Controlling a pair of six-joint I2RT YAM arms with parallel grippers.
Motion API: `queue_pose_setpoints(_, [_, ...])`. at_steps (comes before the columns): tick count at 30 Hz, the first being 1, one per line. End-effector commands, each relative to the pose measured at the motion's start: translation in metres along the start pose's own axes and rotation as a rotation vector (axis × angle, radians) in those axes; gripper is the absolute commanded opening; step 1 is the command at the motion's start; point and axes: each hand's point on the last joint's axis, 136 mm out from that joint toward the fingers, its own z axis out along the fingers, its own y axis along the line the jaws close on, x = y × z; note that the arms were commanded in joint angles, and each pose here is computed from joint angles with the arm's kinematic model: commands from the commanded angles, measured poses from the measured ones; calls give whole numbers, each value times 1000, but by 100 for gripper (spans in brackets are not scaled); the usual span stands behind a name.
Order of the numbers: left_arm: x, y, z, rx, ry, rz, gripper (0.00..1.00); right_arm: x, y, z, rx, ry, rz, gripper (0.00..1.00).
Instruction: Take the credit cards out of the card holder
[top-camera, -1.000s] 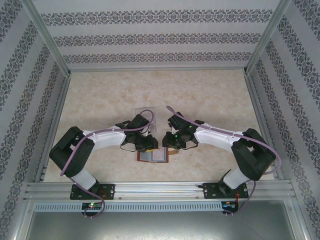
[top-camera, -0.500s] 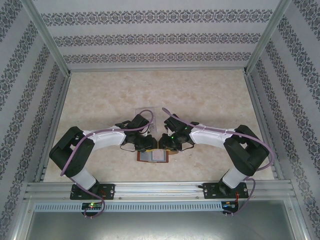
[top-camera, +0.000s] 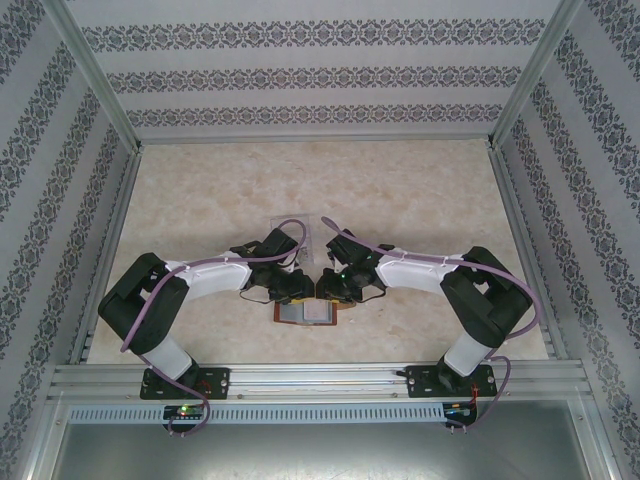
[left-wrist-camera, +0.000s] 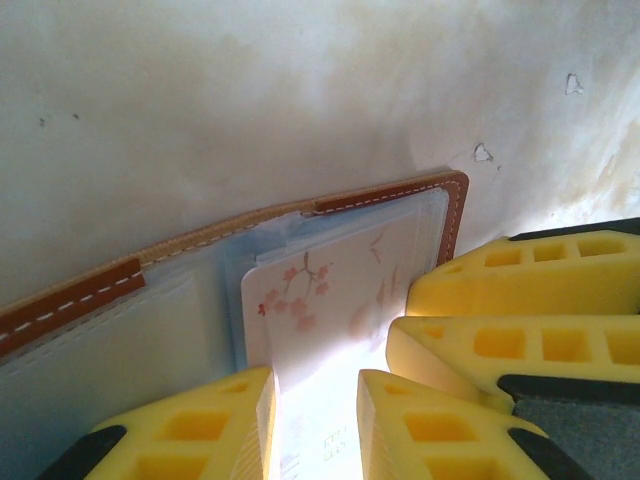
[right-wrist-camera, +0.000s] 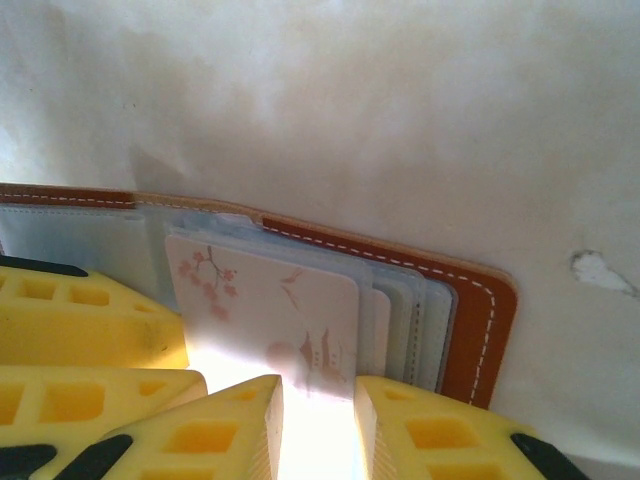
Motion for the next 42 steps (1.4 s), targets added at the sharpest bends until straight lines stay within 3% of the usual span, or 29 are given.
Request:
queue_pose_setpoints(1, [0,7,-5,-48,8,15,29,9,-28,2,130,13,-1,29])
queue_pose_setpoints(8, [2,16,-13,-119,4,36,30,9,-27,-4,138,5,-11,29])
queue_pose_setpoints(20, [-6,-7,-32,-55,-66,54,32,7,-22,-5,124,8,-22,29])
queue_pose_setpoints(42, [-9,6,-35,-8,-96,12,34,9,-23,-5,124,9,-27,29])
